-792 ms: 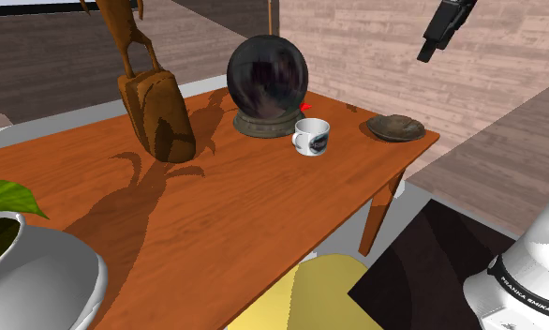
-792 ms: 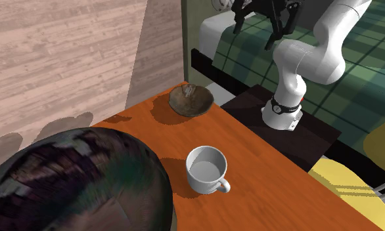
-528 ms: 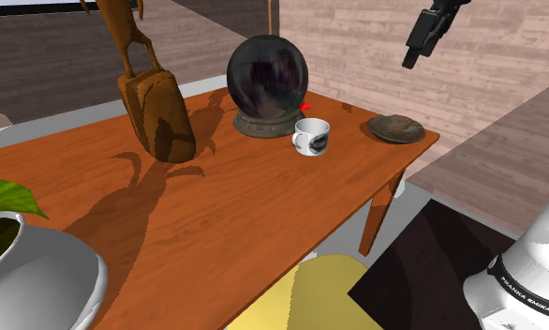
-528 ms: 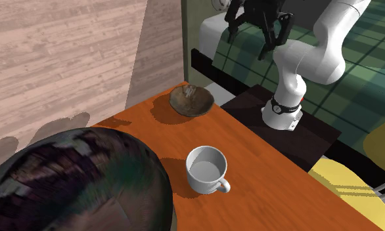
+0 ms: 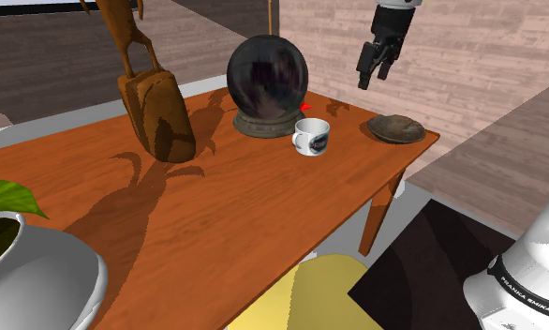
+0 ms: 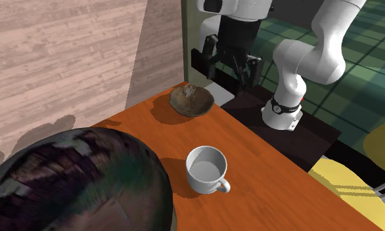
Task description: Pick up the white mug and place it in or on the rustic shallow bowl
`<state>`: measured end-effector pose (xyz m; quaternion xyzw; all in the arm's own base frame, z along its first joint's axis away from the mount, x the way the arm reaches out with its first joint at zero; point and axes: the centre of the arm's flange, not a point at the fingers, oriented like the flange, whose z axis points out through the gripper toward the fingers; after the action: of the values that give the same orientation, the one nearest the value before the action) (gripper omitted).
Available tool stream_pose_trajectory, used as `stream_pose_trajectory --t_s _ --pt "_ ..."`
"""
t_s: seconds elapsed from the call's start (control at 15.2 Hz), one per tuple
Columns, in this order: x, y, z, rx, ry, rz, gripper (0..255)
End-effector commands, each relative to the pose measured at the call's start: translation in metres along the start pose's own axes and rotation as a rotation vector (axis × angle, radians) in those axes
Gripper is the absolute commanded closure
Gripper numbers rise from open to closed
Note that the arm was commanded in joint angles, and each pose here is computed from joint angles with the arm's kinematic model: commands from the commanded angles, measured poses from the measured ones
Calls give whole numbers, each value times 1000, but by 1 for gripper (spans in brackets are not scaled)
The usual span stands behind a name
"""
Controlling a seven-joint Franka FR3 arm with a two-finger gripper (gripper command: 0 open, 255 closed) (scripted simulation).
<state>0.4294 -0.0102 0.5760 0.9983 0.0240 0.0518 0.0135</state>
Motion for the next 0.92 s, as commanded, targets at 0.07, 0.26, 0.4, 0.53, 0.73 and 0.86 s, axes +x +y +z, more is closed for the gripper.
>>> stream_pose_trajectory --t_s 0.07,0.26,0.4,0.53,0.73,0.86 --pt "30 -3 30 18 -35 13 0" --pt "61 -6 60 37 -69 26 0" --pt "81 -8 81 49 -92 35 0" --pt "100 -10 102 61 -115 43 0" --pt "129 -14 134 79 -149 56 0" --pt "129 -14 141 80 -151 57 0"
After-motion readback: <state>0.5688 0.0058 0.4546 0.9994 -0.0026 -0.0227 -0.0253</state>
